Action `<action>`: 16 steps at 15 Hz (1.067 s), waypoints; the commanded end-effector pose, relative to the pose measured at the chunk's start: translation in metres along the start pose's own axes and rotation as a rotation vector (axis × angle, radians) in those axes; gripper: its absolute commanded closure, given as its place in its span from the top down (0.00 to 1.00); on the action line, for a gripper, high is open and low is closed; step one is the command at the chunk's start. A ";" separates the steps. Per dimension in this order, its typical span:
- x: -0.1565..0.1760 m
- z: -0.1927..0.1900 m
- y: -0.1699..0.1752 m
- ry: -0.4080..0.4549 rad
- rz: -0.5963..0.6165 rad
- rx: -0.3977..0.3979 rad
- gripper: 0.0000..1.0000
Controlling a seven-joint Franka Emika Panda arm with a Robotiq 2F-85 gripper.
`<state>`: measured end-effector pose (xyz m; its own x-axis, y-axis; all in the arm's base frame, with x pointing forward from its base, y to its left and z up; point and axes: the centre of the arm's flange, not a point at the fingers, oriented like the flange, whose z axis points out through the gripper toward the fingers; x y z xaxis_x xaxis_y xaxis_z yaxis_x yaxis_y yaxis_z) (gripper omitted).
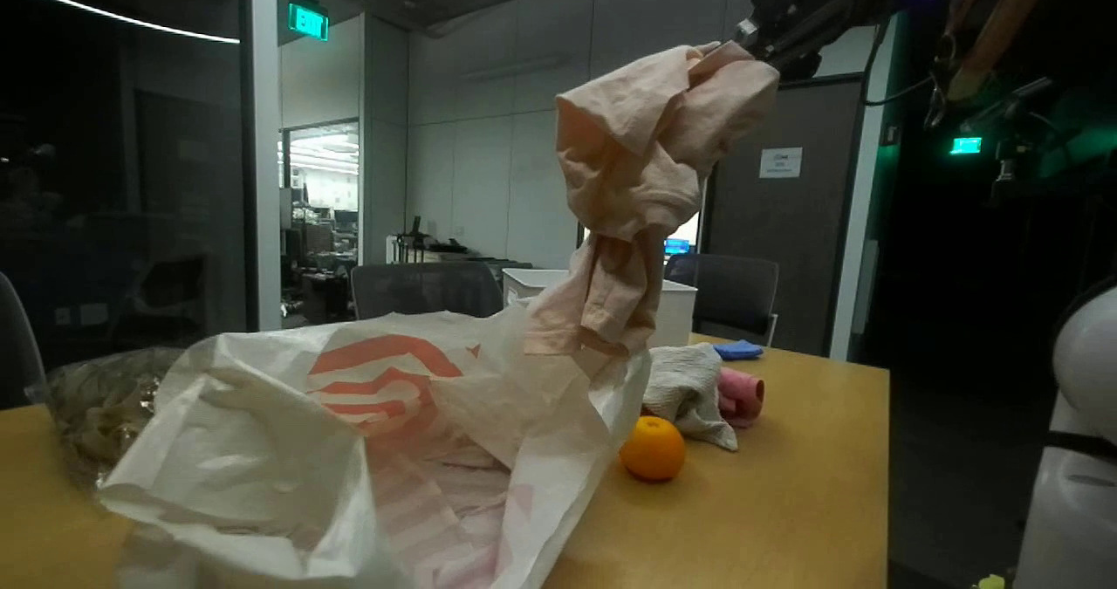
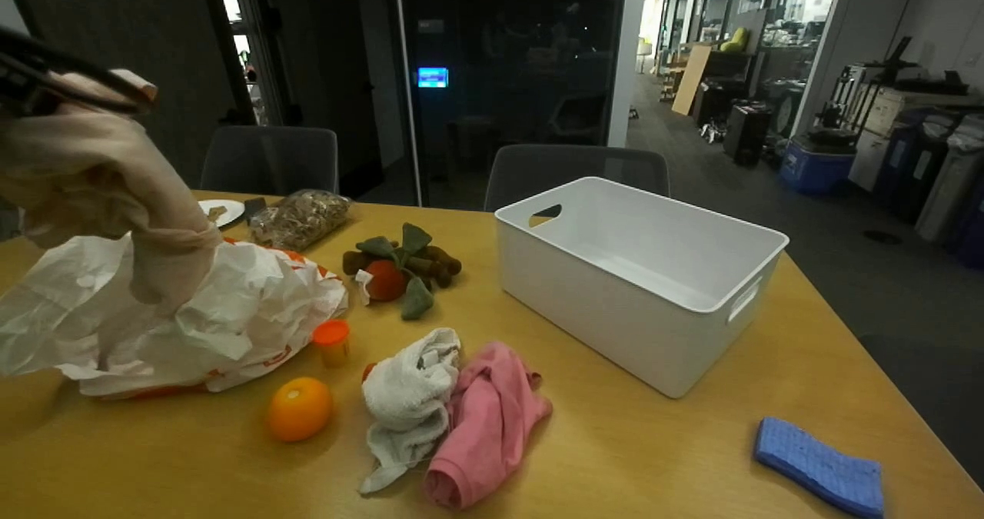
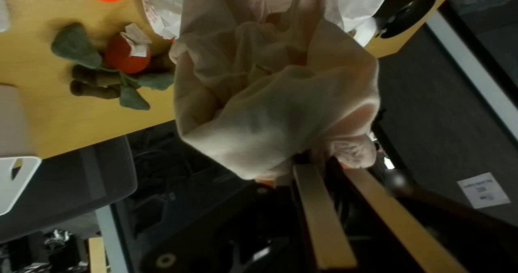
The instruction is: Take the clothes out of the plastic bag and place them on the table
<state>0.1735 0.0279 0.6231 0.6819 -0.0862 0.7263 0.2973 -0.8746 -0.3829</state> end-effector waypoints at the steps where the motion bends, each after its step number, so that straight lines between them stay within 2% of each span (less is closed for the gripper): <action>1: -0.038 -0.014 -0.005 0.088 0.042 -0.162 0.04; 4: -0.038 -0.011 -0.013 0.121 0.037 -0.272 0.04; 6: -0.031 -0.013 -0.011 0.139 0.013 -0.380 0.04; 7: 0.053 0.048 0.034 0.133 -0.012 -0.424 0.04; 9: 0.070 0.060 0.044 0.147 -0.040 -0.502 0.04; 13: 0.102 0.108 0.089 0.136 -0.041 -0.695 0.05; 16: 0.109 0.136 0.126 0.080 -0.038 -0.854 0.05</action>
<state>0.3237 -0.0134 0.5782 0.5987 -0.0550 0.7991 -0.2075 -0.9742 0.0884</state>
